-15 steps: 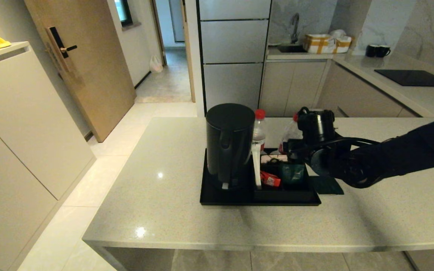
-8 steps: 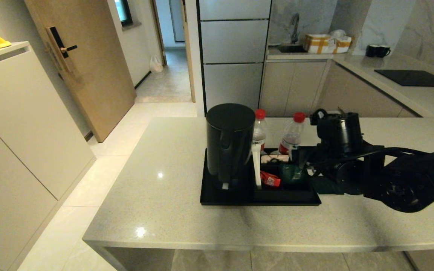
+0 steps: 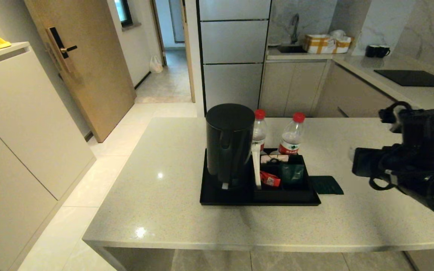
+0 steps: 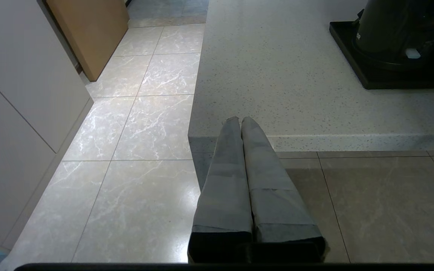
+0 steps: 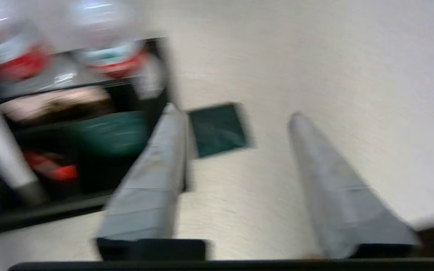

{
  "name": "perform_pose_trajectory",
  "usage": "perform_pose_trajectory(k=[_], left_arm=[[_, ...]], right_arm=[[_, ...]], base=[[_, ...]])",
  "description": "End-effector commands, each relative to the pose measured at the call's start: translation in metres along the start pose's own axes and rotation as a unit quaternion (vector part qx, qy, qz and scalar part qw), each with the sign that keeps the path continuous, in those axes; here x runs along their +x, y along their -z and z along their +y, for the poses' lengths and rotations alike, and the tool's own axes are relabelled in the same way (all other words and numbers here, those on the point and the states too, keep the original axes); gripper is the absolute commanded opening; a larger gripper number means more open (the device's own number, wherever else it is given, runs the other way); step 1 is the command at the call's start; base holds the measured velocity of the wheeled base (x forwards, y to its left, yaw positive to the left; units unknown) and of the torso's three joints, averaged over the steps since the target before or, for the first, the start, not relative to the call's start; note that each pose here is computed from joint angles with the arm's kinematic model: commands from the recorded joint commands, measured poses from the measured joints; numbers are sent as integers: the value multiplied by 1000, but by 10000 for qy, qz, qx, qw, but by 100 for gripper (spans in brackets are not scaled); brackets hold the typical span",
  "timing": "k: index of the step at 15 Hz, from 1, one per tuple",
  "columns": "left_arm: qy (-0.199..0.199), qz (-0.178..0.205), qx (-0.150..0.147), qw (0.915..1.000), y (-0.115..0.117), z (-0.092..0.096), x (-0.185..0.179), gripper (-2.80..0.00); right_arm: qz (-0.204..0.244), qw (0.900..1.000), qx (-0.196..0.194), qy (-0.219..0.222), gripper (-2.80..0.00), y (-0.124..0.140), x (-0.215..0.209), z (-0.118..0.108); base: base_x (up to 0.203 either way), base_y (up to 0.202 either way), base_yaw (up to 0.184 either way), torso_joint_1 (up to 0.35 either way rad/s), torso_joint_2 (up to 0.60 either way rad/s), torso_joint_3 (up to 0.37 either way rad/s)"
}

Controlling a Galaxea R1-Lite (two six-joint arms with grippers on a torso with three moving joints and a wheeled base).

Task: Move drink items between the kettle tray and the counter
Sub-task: Return the tea bag to its original position

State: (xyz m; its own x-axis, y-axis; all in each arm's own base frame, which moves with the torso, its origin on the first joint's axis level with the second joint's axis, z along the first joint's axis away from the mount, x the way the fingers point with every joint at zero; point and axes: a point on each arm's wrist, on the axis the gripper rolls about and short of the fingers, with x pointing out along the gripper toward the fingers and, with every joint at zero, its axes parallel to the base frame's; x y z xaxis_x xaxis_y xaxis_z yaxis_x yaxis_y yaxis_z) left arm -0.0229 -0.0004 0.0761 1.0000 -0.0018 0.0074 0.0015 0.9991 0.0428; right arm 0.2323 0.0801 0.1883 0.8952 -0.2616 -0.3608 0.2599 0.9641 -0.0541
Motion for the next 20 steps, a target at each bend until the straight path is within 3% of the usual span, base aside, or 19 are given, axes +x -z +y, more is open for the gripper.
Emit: perform_pose_trajectory(k=[1, 5, 10, 13, 16, 20], left_arm=[[-2, -1, 1, 10000, 0, 0, 0, -280], [-2, -1, 1, 10000, 0, 0, 0, -280], [-1, 7, 1, 10000, 0, 0, 0, -280], [-2, -1, 1, 10000, 0, 0, 0, -280], [-1, 7, 1, 10000, 0, 0, 0, -280], [-1, 6, 1, 10000, 0, 0, 0, -280]], right_arm=[[24, 9994, 236, 241, -280, 3, -10, -23], [410, 9979, 324, 394, -280, 30, -9, -35], [899, 9954, 339, 31, -280, 51, -6, -37], [1419, 9890, 408, -12, -280, 64, 20, -31], [1831, 9808, 559, -367, -280, 67, 44, -27], [1976, 9743, 803, -727, -280, 59, 70, -24]], base=[[0, 0, 0, 0, 0, 0], [0, 0, 0, 0, 0, 0], [0, 0, 0, 0, 0, 0], [0, 0, 0, 0, 0, 0], [0, 0, 0, 0, 0, 0], [0, 0, 0, 0, 0, 0]])
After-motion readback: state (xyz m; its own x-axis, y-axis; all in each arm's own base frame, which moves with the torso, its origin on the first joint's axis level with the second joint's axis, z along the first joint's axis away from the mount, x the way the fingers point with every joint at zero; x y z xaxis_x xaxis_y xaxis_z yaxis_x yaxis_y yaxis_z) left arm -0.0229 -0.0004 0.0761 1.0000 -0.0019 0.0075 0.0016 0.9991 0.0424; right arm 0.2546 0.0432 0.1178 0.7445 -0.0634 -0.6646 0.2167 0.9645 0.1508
